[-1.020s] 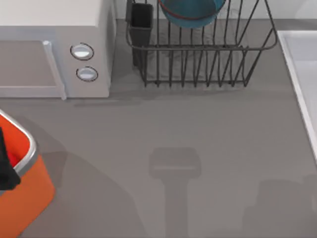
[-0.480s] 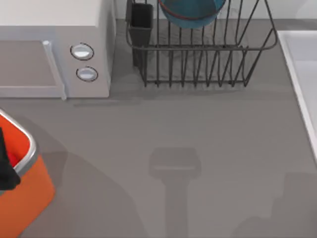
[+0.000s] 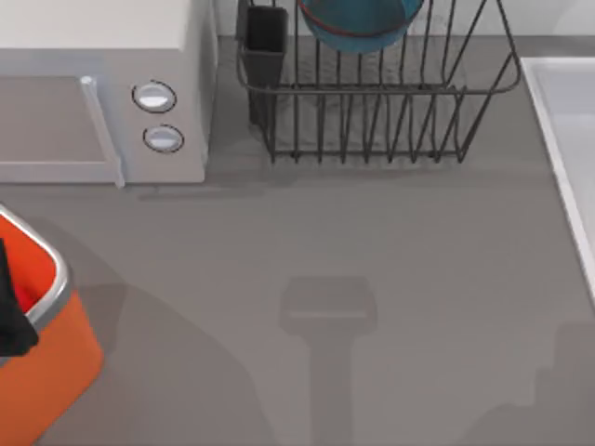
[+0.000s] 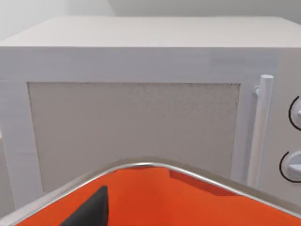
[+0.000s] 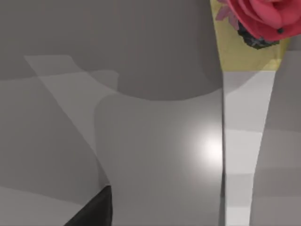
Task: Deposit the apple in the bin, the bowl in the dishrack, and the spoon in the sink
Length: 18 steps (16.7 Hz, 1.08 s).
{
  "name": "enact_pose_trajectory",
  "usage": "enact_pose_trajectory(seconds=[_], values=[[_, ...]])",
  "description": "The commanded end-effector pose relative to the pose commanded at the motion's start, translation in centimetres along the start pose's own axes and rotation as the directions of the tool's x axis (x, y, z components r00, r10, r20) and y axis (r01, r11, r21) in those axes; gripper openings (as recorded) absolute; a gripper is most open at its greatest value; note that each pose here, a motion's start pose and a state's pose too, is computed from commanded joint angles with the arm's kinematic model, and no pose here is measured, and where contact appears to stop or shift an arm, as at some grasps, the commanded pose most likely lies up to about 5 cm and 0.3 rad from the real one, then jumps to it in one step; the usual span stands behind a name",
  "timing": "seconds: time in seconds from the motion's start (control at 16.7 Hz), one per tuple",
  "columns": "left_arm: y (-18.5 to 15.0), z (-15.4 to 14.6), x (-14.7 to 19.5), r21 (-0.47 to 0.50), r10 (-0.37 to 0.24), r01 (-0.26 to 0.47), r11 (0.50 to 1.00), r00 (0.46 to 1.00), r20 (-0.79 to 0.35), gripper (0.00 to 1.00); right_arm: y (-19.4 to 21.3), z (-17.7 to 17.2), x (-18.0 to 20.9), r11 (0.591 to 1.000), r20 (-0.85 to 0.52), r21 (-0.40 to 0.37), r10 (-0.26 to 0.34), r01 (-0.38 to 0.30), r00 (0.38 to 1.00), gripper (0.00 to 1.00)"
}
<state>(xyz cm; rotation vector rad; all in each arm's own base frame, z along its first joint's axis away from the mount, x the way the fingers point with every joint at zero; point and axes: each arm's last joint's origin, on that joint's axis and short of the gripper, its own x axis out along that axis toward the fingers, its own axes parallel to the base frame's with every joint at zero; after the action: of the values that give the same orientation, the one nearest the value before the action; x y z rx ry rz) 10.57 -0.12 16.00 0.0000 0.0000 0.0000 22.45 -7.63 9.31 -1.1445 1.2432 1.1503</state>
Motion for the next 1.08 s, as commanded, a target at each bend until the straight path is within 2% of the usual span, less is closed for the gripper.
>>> enact_pose_trajectory(seconds=[0.12,0.9,1.08], values=[[0.0,0.0,0.0,0.0,0.0,0.0,1.0,1.0,0.0,1.0,0.0,0.0,0.0,1.0,0.0,0.0,0.0,0.0,1.0,1.0],[0.0,0.0,0.0,0.0,0.0,0.0,1.0,1.0,0.0,1.0,0.0,0.0,0.0,1.0,0.0,0.0,0.0,0.0,1.0,0.02],[0.0,0.0,0.0,0.0,0.0,0.0,1.0,1.0,0.0,1.0,0.0,0.0,0.0,1.0,0.0,0.0,0.0,0.0,1.0,0.0]])
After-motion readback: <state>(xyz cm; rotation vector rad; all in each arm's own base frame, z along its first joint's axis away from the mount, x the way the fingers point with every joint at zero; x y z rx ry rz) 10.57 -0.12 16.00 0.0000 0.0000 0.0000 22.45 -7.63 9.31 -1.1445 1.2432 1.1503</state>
